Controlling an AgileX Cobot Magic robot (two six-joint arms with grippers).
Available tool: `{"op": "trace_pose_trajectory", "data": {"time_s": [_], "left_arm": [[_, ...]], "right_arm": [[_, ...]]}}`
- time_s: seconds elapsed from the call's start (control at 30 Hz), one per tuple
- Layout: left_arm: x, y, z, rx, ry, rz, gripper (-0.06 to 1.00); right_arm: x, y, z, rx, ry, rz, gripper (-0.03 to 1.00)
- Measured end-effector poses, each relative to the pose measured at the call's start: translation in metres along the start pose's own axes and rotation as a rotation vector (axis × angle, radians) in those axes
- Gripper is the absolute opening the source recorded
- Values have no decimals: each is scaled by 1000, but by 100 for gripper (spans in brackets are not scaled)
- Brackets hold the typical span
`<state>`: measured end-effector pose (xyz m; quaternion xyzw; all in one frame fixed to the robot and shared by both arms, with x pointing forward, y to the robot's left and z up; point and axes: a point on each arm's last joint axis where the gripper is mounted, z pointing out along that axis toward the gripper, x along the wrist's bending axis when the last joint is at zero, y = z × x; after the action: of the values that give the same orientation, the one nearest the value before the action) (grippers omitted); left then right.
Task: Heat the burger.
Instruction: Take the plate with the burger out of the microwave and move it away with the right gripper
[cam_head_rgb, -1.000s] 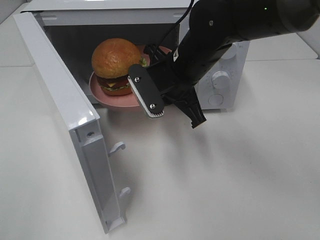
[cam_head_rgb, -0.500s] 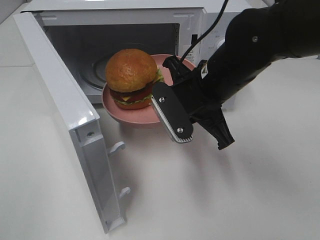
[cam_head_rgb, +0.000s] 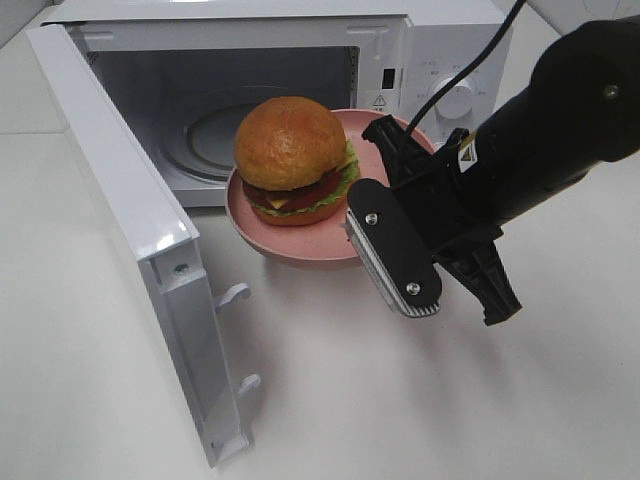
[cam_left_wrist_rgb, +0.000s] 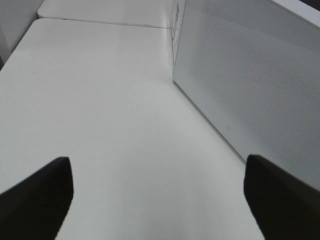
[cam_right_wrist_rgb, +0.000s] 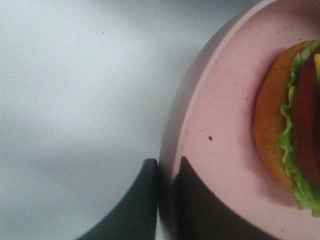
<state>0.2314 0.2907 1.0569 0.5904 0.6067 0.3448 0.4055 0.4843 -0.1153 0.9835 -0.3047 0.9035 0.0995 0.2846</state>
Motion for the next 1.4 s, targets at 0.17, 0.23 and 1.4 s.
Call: {"op": "trace_pose_trajectory", "data": {"time_s": [0.17, 0.23, 1.4], "left_arm": [[0, 0, 0, 0, 0, 0, 84], [0, 0, 0, 0, 0, 0, 84], [0, 0, 0, 0, 0, 0, 84]], "right_arm": [[10, 0, -11, 0, -6, 5, 6], [19, 0, -22, 1, -17, 19, 6], [71, -1, -91, 28, -96, 154, 6]]}}
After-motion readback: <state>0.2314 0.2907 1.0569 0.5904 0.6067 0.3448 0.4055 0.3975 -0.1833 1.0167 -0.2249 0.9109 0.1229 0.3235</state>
